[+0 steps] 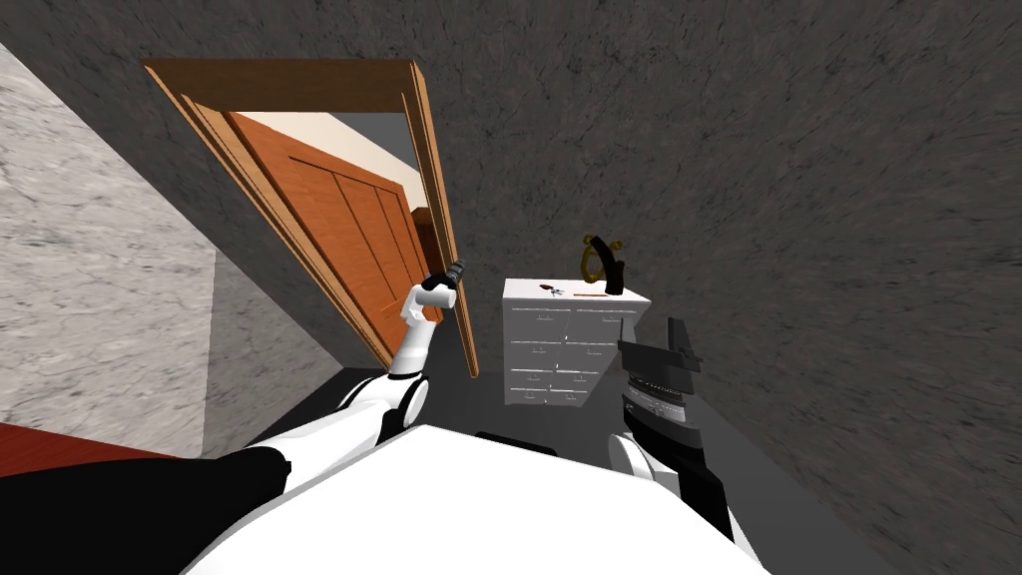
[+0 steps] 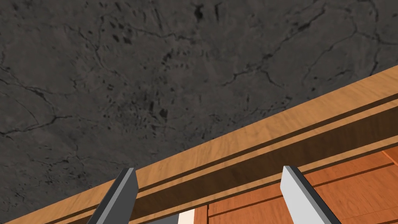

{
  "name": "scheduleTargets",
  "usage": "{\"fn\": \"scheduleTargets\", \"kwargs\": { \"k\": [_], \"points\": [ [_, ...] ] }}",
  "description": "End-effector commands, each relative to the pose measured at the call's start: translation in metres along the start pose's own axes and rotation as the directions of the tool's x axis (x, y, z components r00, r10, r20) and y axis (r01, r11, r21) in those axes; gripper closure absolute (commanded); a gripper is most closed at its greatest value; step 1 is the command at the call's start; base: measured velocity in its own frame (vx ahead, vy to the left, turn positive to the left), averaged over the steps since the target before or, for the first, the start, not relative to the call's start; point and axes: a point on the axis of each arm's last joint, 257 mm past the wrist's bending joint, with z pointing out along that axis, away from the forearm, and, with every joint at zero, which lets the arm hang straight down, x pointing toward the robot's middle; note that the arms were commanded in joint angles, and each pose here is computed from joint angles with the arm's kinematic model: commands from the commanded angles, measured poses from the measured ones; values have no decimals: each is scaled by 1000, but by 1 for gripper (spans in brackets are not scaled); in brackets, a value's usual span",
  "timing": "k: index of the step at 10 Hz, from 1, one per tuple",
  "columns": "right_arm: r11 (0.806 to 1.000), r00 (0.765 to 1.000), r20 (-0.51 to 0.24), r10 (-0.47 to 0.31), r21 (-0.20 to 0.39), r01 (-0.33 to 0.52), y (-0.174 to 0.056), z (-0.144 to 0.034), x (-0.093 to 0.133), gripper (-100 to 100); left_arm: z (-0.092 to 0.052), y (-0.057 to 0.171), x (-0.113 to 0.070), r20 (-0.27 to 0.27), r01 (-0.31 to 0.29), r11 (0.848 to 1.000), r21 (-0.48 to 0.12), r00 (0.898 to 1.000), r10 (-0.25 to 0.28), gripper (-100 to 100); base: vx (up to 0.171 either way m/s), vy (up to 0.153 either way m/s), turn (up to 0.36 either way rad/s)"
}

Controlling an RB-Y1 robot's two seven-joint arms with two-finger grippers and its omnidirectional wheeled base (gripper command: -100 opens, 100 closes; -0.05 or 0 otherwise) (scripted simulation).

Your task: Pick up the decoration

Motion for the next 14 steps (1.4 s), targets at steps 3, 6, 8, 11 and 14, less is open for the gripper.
{"fn": "scheduleTargets", "kwargs": {
  "k": [3, 6, 8, 11, 14],
  "points": [
    [1000, 1000, 0, 0, 0, 0, 0, 0, 0, 0, 17, 0, 0, -21, 7, 997, -77, 1000, -8, -100, -5, -24, 0],
    [1000, 1000, 0, 0, 0, 0, 0, 0, 0, 0, 28, 3, 2, -43, 11, 989, -148, 999, -18, -100, -3, -35, 1],
    [1000, 1000, 0, 0, 0, 0, 0, 0, 0, 0, 34, 9, 2, -58, 12, 979, -202, 998, -25, -100, 1, -33, -4],
    [1000, 1000, 0, 0, 0, 0, 0, 0, 0, 0, 41, 10, 5, -84, 16, 963, -269, 996, -40, -100, 4, -42, -2],
    [1000, 1000, 0, 0, 0, 0, 0, 0, 0, 0, 46, 12, 10, -113, 17, 941, -337, 992, -59, -100, 7, -53, -1]
  ]
}}
